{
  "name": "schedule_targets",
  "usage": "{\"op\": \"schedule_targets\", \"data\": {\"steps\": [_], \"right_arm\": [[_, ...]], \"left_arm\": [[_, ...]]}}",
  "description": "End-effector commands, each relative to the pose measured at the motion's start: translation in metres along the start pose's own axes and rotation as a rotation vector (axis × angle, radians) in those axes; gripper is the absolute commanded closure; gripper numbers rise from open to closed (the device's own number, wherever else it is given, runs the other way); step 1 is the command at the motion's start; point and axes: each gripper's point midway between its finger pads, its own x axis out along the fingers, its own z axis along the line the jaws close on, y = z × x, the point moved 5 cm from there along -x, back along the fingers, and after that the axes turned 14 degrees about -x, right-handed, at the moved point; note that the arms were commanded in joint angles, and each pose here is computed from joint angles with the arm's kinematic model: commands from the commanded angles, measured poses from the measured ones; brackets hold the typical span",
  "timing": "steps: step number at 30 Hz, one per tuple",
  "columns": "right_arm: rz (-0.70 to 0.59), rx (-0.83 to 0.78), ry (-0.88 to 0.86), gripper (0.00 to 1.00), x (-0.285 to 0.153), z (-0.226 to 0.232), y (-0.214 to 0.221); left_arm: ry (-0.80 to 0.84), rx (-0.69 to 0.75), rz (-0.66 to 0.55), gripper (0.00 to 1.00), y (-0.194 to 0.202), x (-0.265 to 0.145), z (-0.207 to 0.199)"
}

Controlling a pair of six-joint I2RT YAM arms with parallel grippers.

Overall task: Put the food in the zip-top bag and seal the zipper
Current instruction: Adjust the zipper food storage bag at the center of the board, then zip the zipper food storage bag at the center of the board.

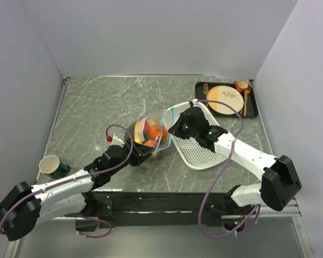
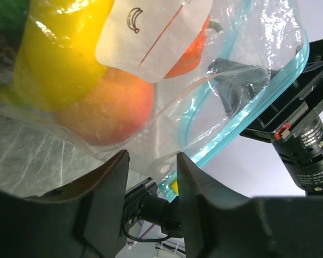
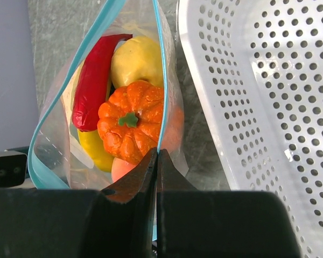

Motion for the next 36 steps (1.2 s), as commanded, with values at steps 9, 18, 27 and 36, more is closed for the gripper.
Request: {"op": "schedule_targets", "data": {"steps": [9,18,27,36], "right_arm": [[-0.04,-0.033,-0.039,0.95,-0.003,0.015,-0.012],[-0.05,-0.047,-0.033,0.95,-0.006,0.015,-0.013],[-0.113,-0.078,0.081,0.38,-0.024,0.001,-0.025],[-0.182,0.031,0.017,0.31,-0.073,-0.008,-0.012]], "left_arm": [[0.094,-0.005,0.006,0.79,0.003,-0.001,-0.034],[0.083,0.0,0.057,0.99,0.007,0.004,-0.028],[0.115,0.012,0.078,0.99,0.009,0.0,-0.025],[0.14,0.026,0.095,0.99,0.011,0.0,-0.027]]}}
